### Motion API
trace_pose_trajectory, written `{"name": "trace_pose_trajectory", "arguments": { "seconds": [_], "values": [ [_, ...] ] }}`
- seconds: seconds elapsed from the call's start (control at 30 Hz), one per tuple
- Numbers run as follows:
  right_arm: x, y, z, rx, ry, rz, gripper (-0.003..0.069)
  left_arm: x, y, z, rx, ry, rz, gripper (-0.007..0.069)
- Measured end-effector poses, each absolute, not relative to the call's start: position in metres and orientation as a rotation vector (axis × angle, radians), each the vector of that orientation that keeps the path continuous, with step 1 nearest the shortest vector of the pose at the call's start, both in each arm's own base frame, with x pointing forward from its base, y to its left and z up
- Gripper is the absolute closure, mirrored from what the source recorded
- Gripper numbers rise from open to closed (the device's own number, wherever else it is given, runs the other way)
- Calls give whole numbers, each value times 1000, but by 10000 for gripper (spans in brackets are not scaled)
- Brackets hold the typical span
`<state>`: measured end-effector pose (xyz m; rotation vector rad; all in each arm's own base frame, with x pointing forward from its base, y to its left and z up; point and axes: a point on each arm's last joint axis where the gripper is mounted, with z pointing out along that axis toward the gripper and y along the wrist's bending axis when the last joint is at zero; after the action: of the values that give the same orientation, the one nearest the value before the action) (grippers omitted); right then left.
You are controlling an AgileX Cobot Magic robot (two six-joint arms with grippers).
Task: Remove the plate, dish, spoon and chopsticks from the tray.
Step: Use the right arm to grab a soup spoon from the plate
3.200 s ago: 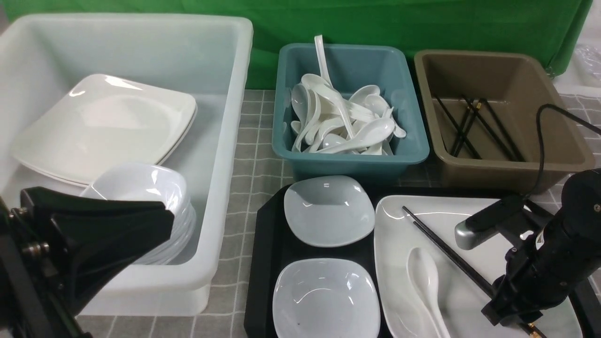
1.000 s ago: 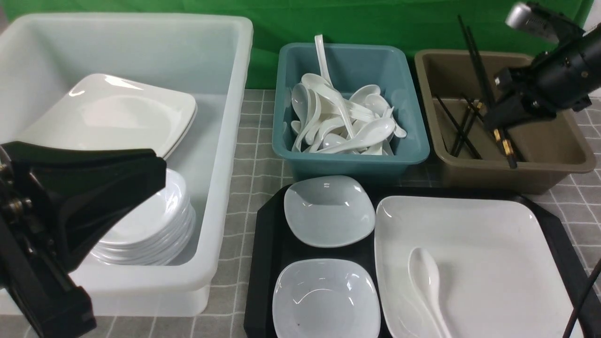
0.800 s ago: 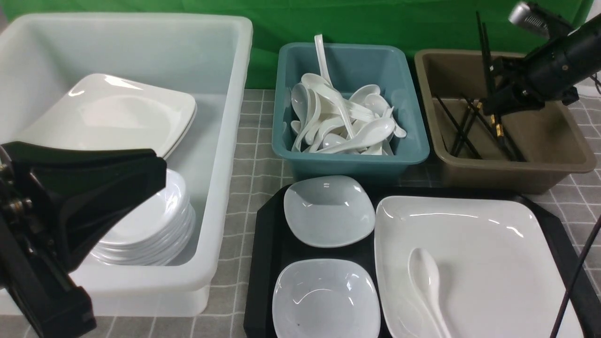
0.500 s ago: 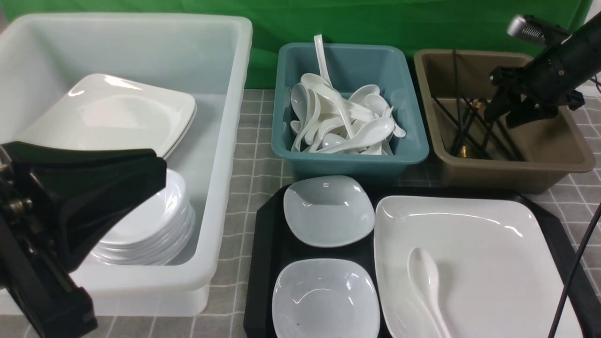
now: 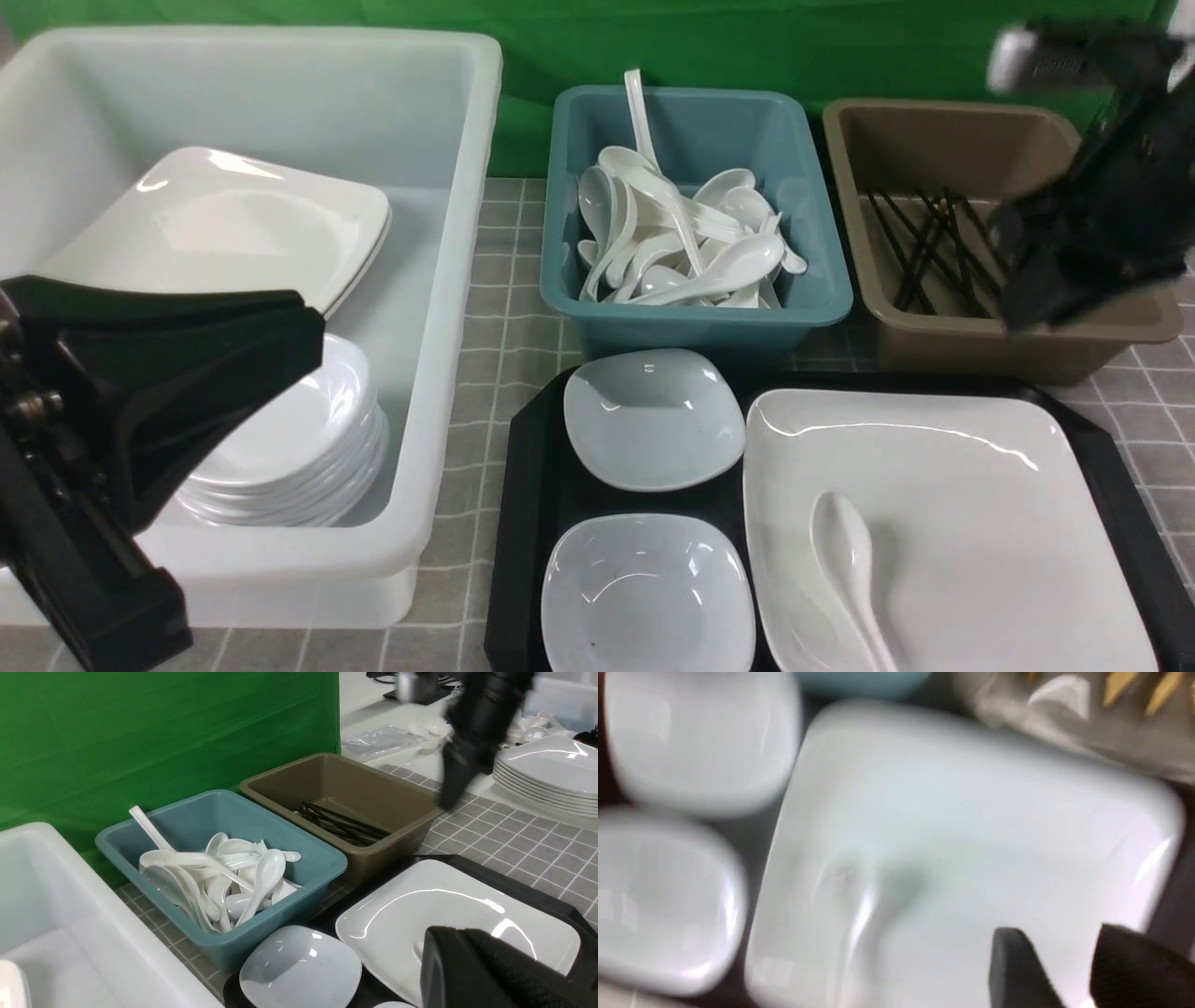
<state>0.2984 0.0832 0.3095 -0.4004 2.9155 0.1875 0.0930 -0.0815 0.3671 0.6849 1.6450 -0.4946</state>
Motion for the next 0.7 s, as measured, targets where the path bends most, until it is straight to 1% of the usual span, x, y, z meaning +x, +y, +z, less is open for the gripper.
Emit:
{"name": "trace_pose_trajectory", "arguments": {
  "seconds": [0.07,0.1,0.13,0.17,0.23,0.33,0.47,0.57,0.67,0.7],
  "values": [
    [268,99,290,-436,2927,183,337,93,-81,367,685,1645,-494,604],
    [250,110,268,-457,2942,184,313,93,-81,367,685,1645,-494,604],
    [243,114,259,-458,2949,183,302,93,-81,367,685,1645,-494,604],
    [234,120,244,-449,2963,181,282,93,-81,367,685,1645,-494,604],
    [226,127,225,-422,2990,174,269,93,-82,367,685,1645,-495,604],
    [224,135,204,-402,3029,156,262,93,-82,367,685,1645,-495,604],
    [233,143,181,-382,3032,152,260,93,-82,367,686,1647,-495,604],
    [237,145,174,-370,3029,152,260,93,-82,366,691,1657,-495,604],
    [241,147,166,-362,3026,152,281,92,-82,365,696,1666,-494,604],
    [242,148,165,-374,3024,147,307,92,-82,365,696,1667,-494,604]
  ]
}}
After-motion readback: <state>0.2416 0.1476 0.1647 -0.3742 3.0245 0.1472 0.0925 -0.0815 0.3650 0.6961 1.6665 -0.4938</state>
